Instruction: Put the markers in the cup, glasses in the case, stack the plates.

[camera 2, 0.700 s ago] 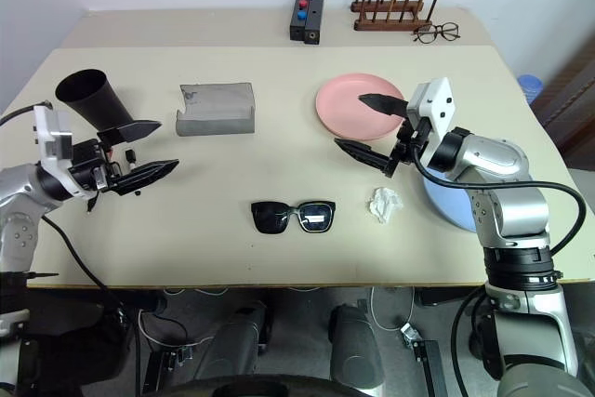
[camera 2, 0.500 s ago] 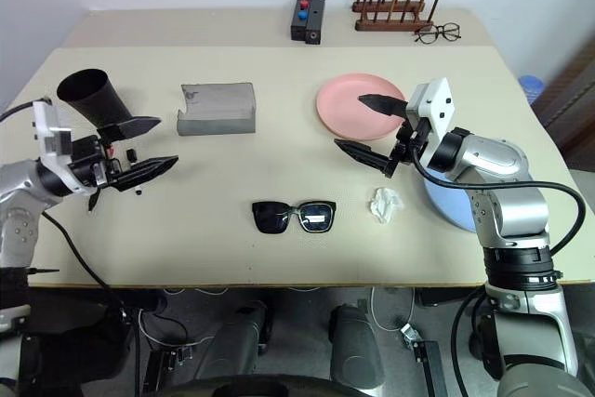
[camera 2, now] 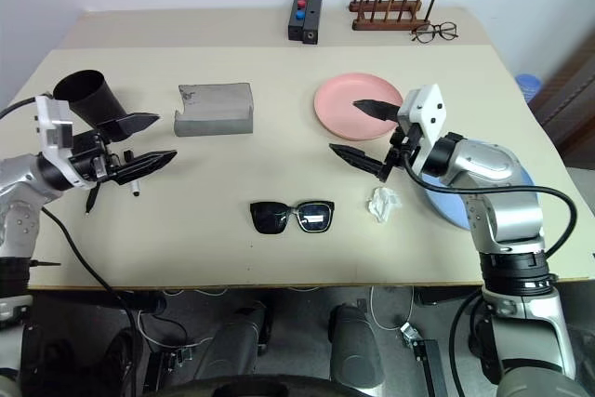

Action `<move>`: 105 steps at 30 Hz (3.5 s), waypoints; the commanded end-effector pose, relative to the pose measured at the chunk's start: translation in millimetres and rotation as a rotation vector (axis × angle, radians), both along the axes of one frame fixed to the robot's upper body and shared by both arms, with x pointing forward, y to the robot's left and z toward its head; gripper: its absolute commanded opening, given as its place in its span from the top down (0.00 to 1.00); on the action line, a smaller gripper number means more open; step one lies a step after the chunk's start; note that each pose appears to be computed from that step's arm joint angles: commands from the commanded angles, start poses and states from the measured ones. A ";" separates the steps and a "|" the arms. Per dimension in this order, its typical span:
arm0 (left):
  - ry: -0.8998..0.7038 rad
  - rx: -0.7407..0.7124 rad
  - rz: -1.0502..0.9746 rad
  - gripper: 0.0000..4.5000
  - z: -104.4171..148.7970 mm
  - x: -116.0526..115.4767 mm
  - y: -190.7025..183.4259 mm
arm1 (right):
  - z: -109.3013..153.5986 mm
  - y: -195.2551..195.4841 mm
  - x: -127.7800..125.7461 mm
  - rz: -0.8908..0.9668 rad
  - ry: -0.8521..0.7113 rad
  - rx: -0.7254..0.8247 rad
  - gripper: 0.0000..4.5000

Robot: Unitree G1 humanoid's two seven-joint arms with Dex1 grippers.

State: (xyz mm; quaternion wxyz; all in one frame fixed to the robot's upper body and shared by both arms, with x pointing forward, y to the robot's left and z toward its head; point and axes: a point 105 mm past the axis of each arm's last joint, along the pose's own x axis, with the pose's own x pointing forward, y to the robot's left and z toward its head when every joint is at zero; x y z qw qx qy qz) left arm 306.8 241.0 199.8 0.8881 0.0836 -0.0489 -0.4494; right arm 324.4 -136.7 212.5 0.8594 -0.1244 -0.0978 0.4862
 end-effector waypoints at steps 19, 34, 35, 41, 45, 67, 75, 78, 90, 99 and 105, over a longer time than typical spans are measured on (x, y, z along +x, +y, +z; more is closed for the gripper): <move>-0.150 0.081 0.358 0.00 33.3 -9.3 59.8 | 13.9 46.5 17.4 0.040 -0.098 0.069 0.01; 0.146 0.033 0.822 0.00 -1.5 -22.1 143.0 | 3.4 61.0 15.4 0.072 -0.063 0.045 0.01; 0.167 0.023 0.868 0.00 -4.7 -24.2 150.1 | 1.9 64.4 16.0 0.073 -0.065 0.039 0.01; 0.263 -0.070 1.027 0.00 -16.7 -27.4 163.4 | 3.4 74.4 18.0 0.091 -0.071 0.044 0.01; 0.365 -0.020 1.161 0.00 -35.4 -25.4 181.3 | -3.5 78.1 16.4 0.129 -0.034 -0.004 0.01; 0.736 -0.002 0.954 0.00 -44.6 22.3 129.5 | -11.7 87.4 19.1 0.107 0.016 -0.070 0.01; 0.814 0.055 0.989 0.19 -64.0 16.9 130.4 | -12.9 80.6 20.4 0.074 0.016 -0.074 0.00; 0.849 0.065 0.991 0.52 -69.2 14.3 129.4 | -13.2 80.2 19.2 0.079 0.016 -0.075 0.00; 1.013 0.146 0.948 0.99 -75.1 -18.2 127.3 | -13.6 79.3 20.1 0.072 0.005 -0.079 0.00; 1.098 0.282 0.855 0.99 -67.4 -62.1 126.7 | -18.4 81.1 18.7 0.080 0.011 -0.083 0.00; 1.094 0.307 0.852 0.74 -78.7 -66.9 124.1 | -19.5 82.6 18.0 0.085 0.012 -0.087 0.00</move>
